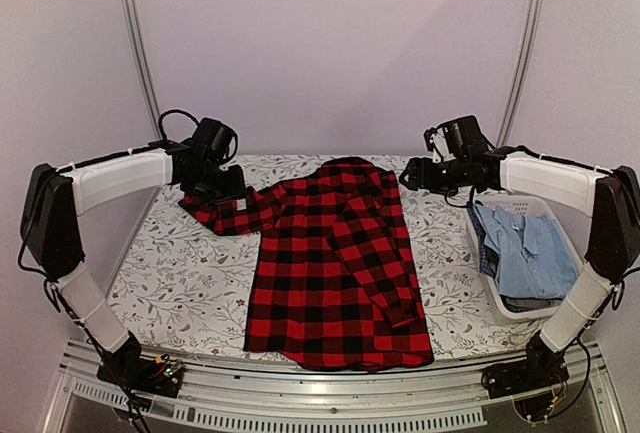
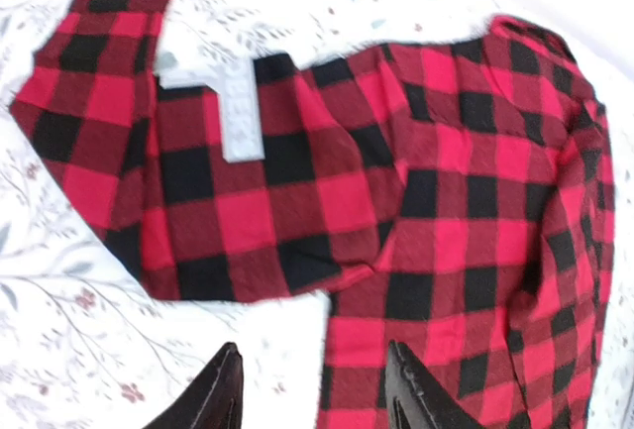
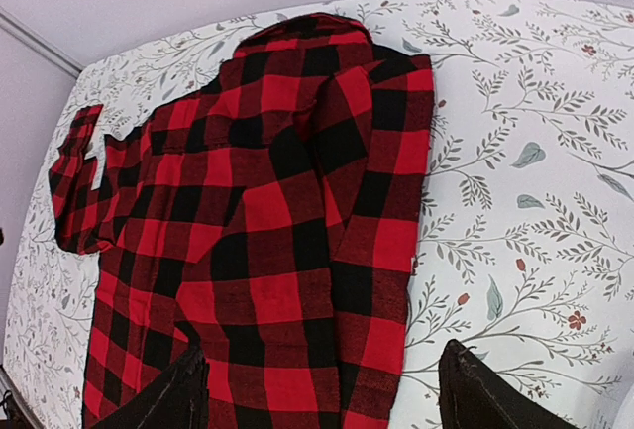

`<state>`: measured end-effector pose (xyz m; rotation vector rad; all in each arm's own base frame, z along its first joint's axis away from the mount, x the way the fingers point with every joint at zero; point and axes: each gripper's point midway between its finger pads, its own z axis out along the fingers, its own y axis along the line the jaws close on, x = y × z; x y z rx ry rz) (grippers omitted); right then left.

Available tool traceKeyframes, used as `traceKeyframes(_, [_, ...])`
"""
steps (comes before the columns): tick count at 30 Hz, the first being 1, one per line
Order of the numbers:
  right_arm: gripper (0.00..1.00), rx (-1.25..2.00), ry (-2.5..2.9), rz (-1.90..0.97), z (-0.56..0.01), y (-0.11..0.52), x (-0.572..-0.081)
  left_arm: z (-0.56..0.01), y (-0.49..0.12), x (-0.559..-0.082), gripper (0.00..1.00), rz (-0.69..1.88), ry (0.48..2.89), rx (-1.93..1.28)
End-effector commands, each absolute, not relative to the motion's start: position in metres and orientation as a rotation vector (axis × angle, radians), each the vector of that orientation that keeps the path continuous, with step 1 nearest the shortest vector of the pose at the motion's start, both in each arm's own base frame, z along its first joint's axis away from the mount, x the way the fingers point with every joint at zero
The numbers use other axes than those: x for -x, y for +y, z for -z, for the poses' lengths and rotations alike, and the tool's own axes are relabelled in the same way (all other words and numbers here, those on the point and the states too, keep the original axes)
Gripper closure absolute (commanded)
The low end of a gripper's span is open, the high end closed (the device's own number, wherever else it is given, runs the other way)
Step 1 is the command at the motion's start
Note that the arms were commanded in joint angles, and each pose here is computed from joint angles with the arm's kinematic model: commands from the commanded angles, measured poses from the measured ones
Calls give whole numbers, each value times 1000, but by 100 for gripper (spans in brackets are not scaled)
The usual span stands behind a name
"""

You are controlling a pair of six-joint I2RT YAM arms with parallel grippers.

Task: Fold and stack the long sleeve shirts
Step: Pick up the sleeve from the center of the board.

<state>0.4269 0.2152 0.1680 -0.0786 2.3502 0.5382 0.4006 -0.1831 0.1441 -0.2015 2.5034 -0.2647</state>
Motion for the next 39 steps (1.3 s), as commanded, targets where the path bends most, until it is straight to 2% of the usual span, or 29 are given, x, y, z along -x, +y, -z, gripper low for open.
traceKeyframes(1, [20, 149, 2276, -569, -208, 227, -409, -134, -130, -452, 51, 82, 2471, 267])
traceKeyframes(4, [17, 166, 2240, -600, -229, 229, -397, -116, -102, -486, 51, -2, 2474, 327])
traceKeyframes(9, [1, 173, 2156, -653, -264, 225, -377, -94, -68, -530, 51, -107, 2476, 378])
traceKeyframes(19, [1, 166, 2110, -669, -290, 213, -355, -53, -48, -578, 51, -139, 2501, 407])
traceKeyframes(31, [1, 138, 2142, -612, -284, 199, -345, -6, -21, -596, 52, -89, 2577, 458])
traceKeyframes(35, [1, 137, 2128, -603, -286, 196, -342, 1, -23, -597, 59, -82, 2598, 435])
traceKeyframes(39, [1, 153, 2127, -626, -286, 199, -340, 2, -24, -596, 78, -77, 2608, 410])
